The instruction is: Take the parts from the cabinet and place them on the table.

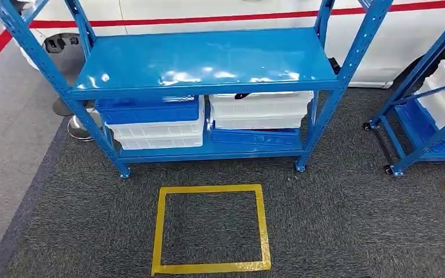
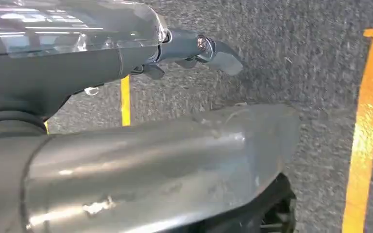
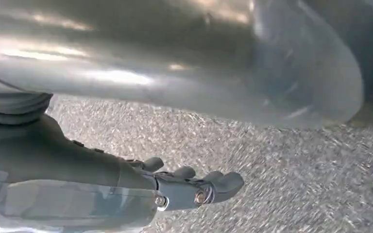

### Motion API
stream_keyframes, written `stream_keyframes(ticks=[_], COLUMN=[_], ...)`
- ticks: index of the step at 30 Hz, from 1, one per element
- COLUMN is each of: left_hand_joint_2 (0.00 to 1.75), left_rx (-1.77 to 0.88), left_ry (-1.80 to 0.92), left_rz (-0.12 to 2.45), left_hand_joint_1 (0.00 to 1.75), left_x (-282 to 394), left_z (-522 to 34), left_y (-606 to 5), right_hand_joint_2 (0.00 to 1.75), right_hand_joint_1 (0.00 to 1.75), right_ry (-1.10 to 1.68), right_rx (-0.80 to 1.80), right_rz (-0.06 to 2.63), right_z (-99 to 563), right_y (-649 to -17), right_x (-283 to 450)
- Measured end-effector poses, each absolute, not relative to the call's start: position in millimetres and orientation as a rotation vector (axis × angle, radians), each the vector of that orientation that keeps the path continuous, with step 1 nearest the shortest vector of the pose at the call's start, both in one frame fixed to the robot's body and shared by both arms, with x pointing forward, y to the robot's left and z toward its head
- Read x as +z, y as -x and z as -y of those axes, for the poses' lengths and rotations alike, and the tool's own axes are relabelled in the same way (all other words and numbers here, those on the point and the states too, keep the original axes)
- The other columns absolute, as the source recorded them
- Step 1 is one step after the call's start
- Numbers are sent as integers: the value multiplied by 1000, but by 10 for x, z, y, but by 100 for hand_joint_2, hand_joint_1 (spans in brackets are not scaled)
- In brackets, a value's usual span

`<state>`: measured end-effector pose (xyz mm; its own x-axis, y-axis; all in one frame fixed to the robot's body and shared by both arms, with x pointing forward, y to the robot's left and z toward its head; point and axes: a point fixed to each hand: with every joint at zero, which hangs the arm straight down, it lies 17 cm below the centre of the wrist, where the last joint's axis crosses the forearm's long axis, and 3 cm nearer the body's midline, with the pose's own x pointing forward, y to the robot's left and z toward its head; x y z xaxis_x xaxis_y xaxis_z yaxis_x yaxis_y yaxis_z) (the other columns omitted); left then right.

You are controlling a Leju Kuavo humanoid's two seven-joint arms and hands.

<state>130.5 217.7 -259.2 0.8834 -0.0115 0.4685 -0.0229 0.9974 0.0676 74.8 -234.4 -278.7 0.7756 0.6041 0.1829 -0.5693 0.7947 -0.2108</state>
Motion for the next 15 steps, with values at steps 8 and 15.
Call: stream_keyframes(ticks=[8, 15], left_hand_joint_2=[0, 0], left_rx=[45, 57], left_ry=[-59, -54], left_rz=[452, 440], left_hand_joint_1=[0, 0], left_x=[-2616, -2622], left_z=[-2171, -2159], left_y=[-1250, -1240], right_hand_joint_2=[0, 0], right_hand_joint_1=[0, 0], right_ry=[147, 151], right_rx=[641, 644], right_rz=[248, 247], right_z=[2344, 2351], right_y=[-753, -768], right_x=[-2787, -2785])
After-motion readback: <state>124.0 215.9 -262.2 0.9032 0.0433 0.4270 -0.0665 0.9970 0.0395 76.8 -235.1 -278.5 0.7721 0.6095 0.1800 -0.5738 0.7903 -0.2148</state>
